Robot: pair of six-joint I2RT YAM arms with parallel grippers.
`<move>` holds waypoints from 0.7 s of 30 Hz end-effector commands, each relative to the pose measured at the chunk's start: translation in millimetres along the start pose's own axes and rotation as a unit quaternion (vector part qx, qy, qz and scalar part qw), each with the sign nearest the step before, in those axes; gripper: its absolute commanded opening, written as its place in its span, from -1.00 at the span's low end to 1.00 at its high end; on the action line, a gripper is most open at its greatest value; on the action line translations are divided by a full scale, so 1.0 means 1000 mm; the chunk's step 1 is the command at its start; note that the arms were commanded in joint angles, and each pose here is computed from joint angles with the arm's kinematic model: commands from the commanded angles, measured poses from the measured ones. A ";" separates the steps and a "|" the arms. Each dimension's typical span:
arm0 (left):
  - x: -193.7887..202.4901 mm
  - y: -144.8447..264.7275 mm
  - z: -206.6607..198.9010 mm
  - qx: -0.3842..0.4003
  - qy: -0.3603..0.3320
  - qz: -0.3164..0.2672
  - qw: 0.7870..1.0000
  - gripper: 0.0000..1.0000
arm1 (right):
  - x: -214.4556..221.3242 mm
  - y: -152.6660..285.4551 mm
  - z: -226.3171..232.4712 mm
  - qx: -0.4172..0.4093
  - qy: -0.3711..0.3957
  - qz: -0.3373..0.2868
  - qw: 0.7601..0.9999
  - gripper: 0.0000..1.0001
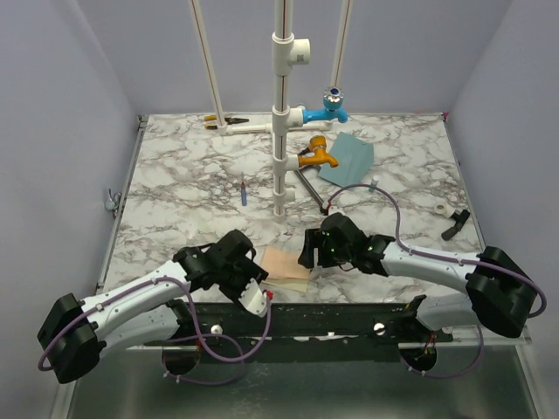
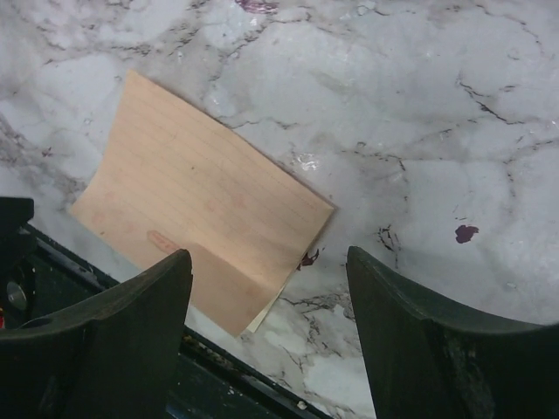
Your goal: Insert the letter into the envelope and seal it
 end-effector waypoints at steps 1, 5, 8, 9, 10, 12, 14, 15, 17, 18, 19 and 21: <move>0.002 -0.013 -0.004 0.017 -0.043 -0.002 0.999 0.25 | 0.006 -0.004 0.002 -0.021 -0.019 0.034 0.999 0.46; 0.001 -0.025 -0.004 0.034 -0.057 -0.015 0.998 0.25 | 0.013 -0.011 0.002 -0.027 -0.033 0.059 0.997 0.42; 0.003 -0.037 -0.002 0.019 -0.081 -0.024 0.996 0.28 | 0.020 -0.014 -0.003 -0.022 -0.040 0.076 0.996 0.40; 0.003 -0.039 -0.003 0.021 -0.088 -0.026 0.996 0.28 | 0.022 -0.014 -0.005 -0.020 -0.043 0.080 0.996 0.40; 0.003 -0.040 -0.004 0.025 -0.091 -0.027 0.995 0.28 | 0.024 -0.015 -0.006 -0.019 -0.046 0.081 0.995 0.39; 0.004 -0.042 -0.006 0.032 -0.098 -0.028 0.994 0.28 | 0.025 -0.016 -0.005 -0.029 -0.049 0.078 0.995 0.38; 0.004 -0.045 -0.007 0.039 -0.094 -0.034 0.994 0.27 | 0.026 -0.019 -0.005 -0.045 -0.054 0.078 0.994 0.37; 0.003 -0.046 -0.007 0.042 -0.094 -0.038 0.994 0.26 | 0.026 -0.021 -0.005 -0.054 -0.060 0.078 0.994 0.36; 0.002 -0.048 -0.008 0.049 -0.097 -0.042 0.993 0.24 | 0.028 -0.023 -0.006 -0.067 -0.072 0.084 0.992 0.34; 0.002 -0.049 -0.008 0.050 -0.098 -0.042 0.993 0.24 | 0.025 -0.025 -0.005 -0.076 -0.075 0.075 0.991 0.34; 0.003 -0.051 -0.008 0.052 -0.099 -0.041 0.993 0.23 | 0.026 -0.025 -0.005 -0.079 -0.079 0.072 0.991 0.33; 0.006 -0.053 -0.010 0.057 -0.107 -0.037 0.992 0.21 | 0.025 -0.024 -0.006 -0.086 -0.087 0.065 0.990 0.30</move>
Point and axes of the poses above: each gripper's point midway between its finger pads, its own y axis back along the fingers, its own z axis along the line the jaws close on, x = y × z, the point moved 8 cm from there along y, back along the fingers, and after that the axes turned 14 degrees about y, right-handed, at the moved point
